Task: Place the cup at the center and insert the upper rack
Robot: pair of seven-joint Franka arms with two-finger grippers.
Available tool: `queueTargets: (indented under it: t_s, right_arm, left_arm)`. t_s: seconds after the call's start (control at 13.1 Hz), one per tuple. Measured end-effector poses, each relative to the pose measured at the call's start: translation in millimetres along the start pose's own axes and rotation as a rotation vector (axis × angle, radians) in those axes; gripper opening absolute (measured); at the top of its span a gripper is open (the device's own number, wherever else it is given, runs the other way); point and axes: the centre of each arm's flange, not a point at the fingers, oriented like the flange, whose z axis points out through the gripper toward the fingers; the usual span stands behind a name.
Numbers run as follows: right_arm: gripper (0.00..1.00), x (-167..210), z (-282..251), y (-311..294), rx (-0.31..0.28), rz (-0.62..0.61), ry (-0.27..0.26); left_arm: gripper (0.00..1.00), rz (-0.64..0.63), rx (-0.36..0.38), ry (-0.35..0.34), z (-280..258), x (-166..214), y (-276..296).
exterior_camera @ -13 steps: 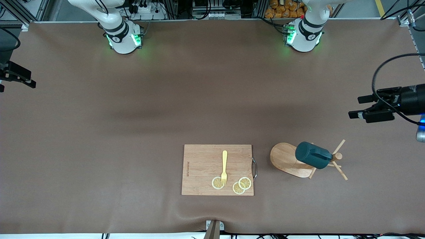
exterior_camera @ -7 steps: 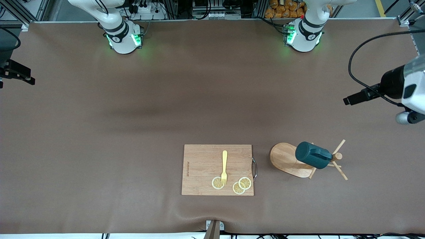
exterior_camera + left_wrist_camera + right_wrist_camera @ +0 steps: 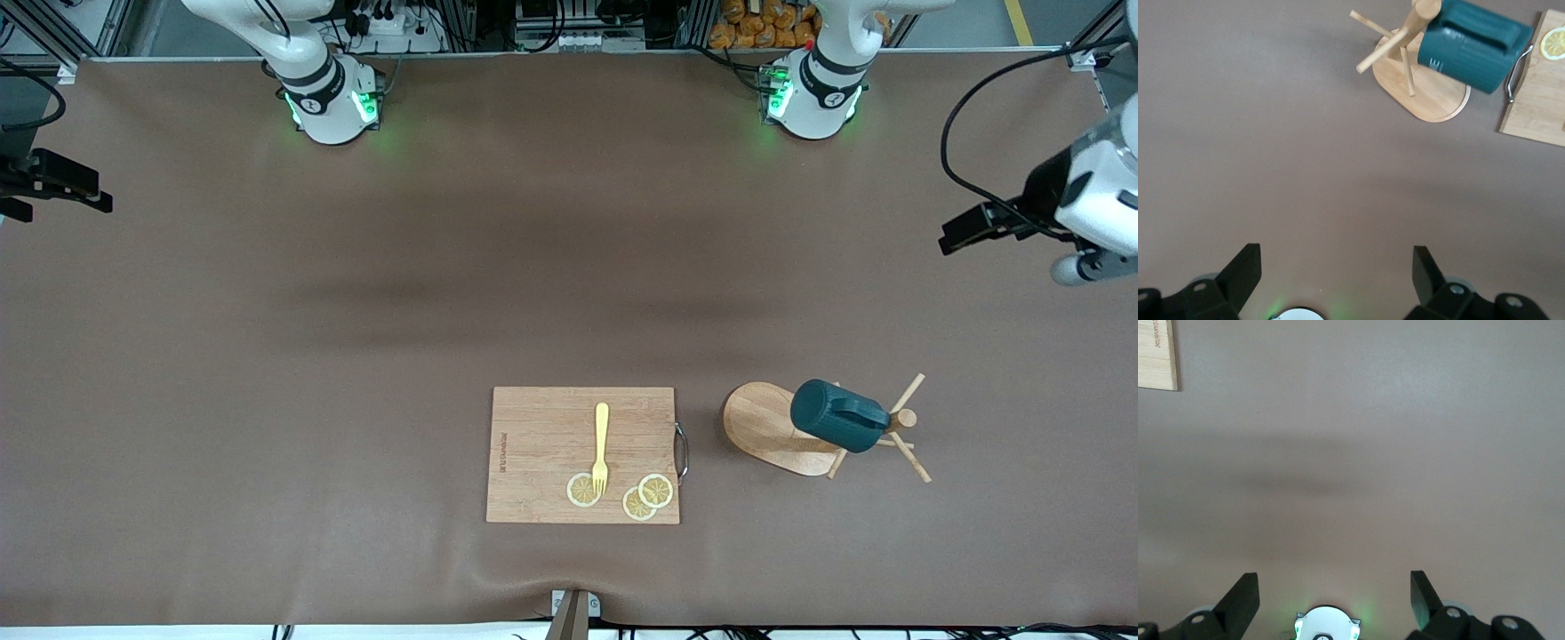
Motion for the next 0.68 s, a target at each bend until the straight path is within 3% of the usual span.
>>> queueTargets:
  t_s: [0.68]
  right_arm:
    - [1.00,-10,8,13,0.014,0.028,-0.042]
  left_arm:
    - [1.00,0.082,0.020,0.053,-6,-44,-1]
